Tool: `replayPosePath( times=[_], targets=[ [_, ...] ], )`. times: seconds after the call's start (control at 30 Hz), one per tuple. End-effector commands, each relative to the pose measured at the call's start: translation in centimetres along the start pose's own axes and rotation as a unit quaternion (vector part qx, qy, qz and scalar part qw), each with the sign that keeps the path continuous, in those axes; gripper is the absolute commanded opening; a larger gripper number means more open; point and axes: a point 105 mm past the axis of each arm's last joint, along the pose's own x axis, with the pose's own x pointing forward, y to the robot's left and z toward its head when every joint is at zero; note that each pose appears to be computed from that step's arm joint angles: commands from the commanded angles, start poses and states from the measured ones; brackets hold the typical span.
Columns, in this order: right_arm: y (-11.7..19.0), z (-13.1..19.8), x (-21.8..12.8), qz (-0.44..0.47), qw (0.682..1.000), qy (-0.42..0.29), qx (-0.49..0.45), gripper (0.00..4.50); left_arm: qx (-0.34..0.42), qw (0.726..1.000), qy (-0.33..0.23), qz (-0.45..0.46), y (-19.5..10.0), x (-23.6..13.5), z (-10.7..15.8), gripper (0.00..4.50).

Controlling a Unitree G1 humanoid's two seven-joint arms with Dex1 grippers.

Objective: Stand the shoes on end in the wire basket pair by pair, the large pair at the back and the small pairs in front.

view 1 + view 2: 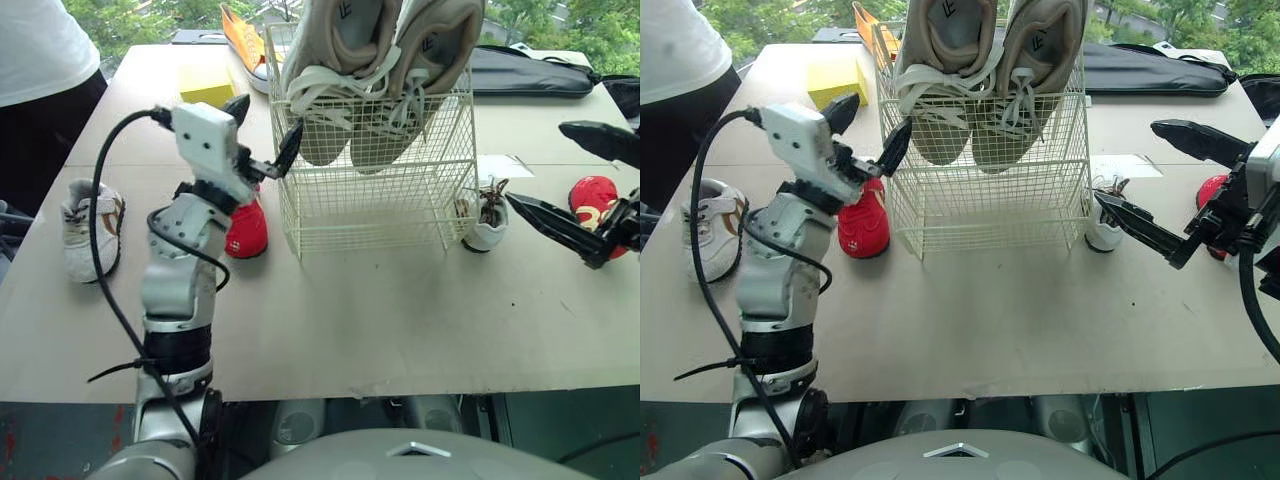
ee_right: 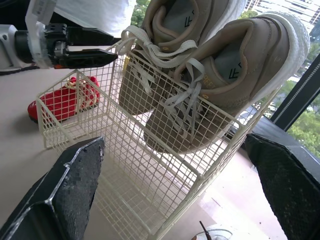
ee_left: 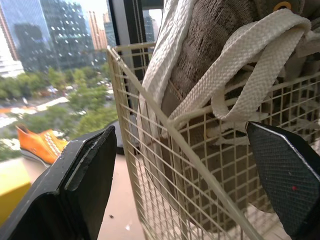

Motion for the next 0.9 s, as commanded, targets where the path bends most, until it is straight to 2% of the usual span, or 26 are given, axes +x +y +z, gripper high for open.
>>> replayPosePath(
  times=[0.03,0.17,0.3,0.37,0.53,0.67,0.77,0.9],
  targets=[
    [-0.5,0.7,0.0,-0.010,1.000,-0.018,-0.018,4.50,-0.039,0.992,-0.028,-0.114,-2.8,-1.1,2.8,4.47],
    [-1.0,-0.2,0.1,-0.023,1.000,0.004,-0.014,4.50,-0.111,0.964,0.016,-0.240,-5.9,-2.3,3.1,4.47],
    [-1.8,-2.8,-0.7,-0.060,0.996,0.070,-0.009,4.50,-0.130,0.926,0.067,-0.347,-8.7,-3.3,3.3,4.47],
    [-2.4,-5.3,-1.8,-0.078,0.988,0.135,0.009,4.50,-0.134,0.909,0.085,-0.385,-9.6,-3.7,3.6,4.47],
    [-5.5,-8.7,-5.2,-0.183,0.961,0.207,0.030,4.50,-0.114,0.886,0.107,-0.437,-10.9,-3.6,4.5,4.47],
    [-8.8,-10.3,-8.5,-0.301,0.921,0.239,0.058,4.50,-0.073,0.876,0.172,-0.445,-11.1,-2.8,4.0,4.47],
    [-9.4,-12.0,-10.7,-0.347,0.889,0.287,0.085,4.50,-0.106,0.870,0.155,-0.456,-11.5,-1.4,4.8,4.47],
    [-10.4,-13.3,-12.4,-0.385,0.861,0.314,0.113,4.50,-0.120,0.858,0.138,-0.479,-13.3,-0.3,5.3,4.47]
  ],
)
